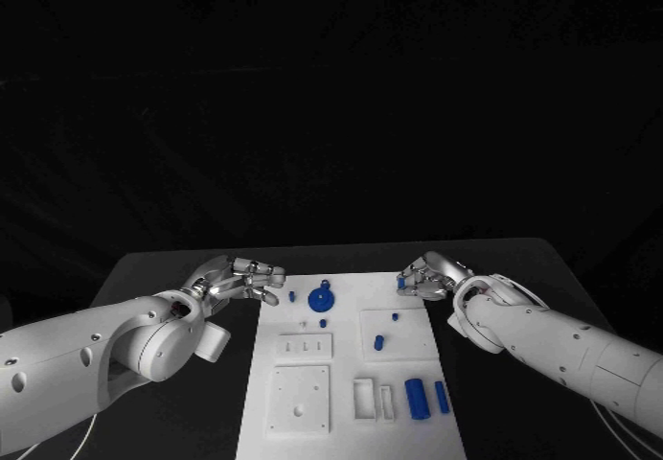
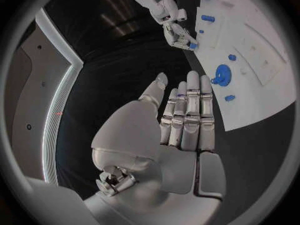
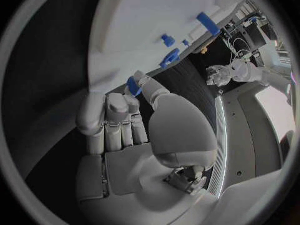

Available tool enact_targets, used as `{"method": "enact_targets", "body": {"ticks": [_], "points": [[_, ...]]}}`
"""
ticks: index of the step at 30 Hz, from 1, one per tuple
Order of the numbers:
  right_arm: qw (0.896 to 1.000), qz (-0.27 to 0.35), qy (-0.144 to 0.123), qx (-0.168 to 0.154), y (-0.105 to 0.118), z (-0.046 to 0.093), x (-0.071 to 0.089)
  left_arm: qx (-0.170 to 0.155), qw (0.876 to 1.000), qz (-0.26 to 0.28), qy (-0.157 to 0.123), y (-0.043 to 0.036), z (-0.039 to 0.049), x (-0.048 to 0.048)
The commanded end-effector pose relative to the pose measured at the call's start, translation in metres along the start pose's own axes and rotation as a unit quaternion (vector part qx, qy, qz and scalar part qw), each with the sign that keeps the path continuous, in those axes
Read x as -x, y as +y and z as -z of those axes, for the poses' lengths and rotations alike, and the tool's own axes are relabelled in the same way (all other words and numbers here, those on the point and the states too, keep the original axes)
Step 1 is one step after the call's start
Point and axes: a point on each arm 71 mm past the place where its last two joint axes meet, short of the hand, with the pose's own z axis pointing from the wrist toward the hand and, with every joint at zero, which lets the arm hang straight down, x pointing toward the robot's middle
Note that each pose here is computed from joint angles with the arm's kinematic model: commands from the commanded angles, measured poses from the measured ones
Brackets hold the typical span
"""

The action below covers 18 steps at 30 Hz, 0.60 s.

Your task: Assemble the parts on the task board

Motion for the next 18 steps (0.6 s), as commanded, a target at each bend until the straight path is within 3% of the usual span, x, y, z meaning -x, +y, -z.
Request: {"method": "enact_targets", "body": {"ticks": [1,7,18], "points": [[1.000,0.009,0.008,0.002,0.018,-0.003,0.005,0.043,0.999,-0.022,0.023,-0.0012,-0.0062,-0.0027],[0.999,0.028,0.034,0.023,0.054,-0.006,0.008,0.089,0.993,-0.064,0.042,-0.0082,-0.0214,-0.0049],[0.996,0.047,0.058,0.045,0.113,-0.007,-0.008,0.152,0.981,-0.107,0.049,-0.0158,-0.0455,-0.0268]]}}
